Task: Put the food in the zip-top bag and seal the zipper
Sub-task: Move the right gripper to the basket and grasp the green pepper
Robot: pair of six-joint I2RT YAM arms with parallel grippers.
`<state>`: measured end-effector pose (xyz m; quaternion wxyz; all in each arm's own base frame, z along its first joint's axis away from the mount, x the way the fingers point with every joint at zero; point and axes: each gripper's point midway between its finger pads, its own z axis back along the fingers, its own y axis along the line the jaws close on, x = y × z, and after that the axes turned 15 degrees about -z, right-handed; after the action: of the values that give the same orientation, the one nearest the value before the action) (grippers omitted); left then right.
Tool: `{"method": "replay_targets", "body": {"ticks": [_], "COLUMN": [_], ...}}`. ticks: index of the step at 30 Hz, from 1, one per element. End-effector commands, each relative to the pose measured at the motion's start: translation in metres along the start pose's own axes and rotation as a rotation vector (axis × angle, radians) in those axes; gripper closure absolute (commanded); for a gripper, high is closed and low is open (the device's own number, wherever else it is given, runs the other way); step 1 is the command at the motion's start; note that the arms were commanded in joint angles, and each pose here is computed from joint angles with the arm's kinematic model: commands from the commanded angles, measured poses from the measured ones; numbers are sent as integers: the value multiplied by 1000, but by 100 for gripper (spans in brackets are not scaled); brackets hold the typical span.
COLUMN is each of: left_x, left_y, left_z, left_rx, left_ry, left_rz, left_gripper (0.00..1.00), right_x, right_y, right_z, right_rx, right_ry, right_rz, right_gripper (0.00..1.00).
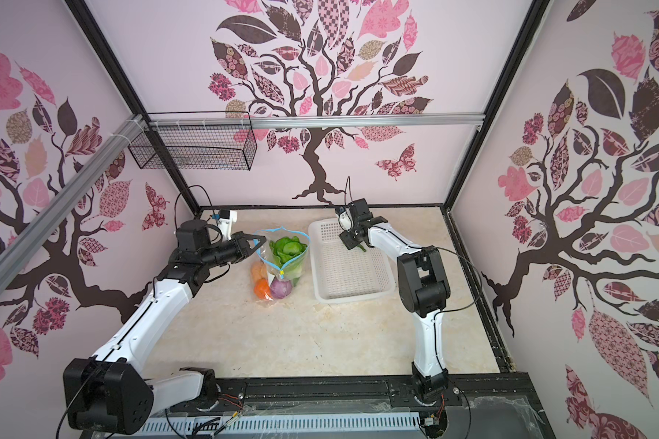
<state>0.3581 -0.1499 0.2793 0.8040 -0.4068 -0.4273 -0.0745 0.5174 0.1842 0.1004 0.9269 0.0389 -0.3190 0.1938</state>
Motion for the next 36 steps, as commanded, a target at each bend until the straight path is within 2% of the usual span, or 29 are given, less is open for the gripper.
{"method": "replay_targets", "body": {"ticks": [1, 11, 19, 26, 36], "left_x": [-4, -2, -3, -3, -2], "left_y": [1, 1, 1, 1, 1], "left_z": [-1, 2, 3, 3, 3], "left_rx": [-5, 9, 13, 13, 14], "left_ry": [-1, -11, -11, -12, -14], "left_rz": [-6, -19, -20, -20, -20], "left_gripper": [100, 100, 100, 100, 100], "right_x": [-16, -27, -42, -50, -51], "right_y": [-9, -10, -1, 4, 10], "right_z": [-25, -61, -75, -79, -73], "right_rx": [-59, -31, 23, 53, 86], "right_ry": [88, 154, 191, 215, 227], "right_rz": [33, 7, -24, -34, -49], "right_gripper": [32, 28, 32, 59, 85]}}
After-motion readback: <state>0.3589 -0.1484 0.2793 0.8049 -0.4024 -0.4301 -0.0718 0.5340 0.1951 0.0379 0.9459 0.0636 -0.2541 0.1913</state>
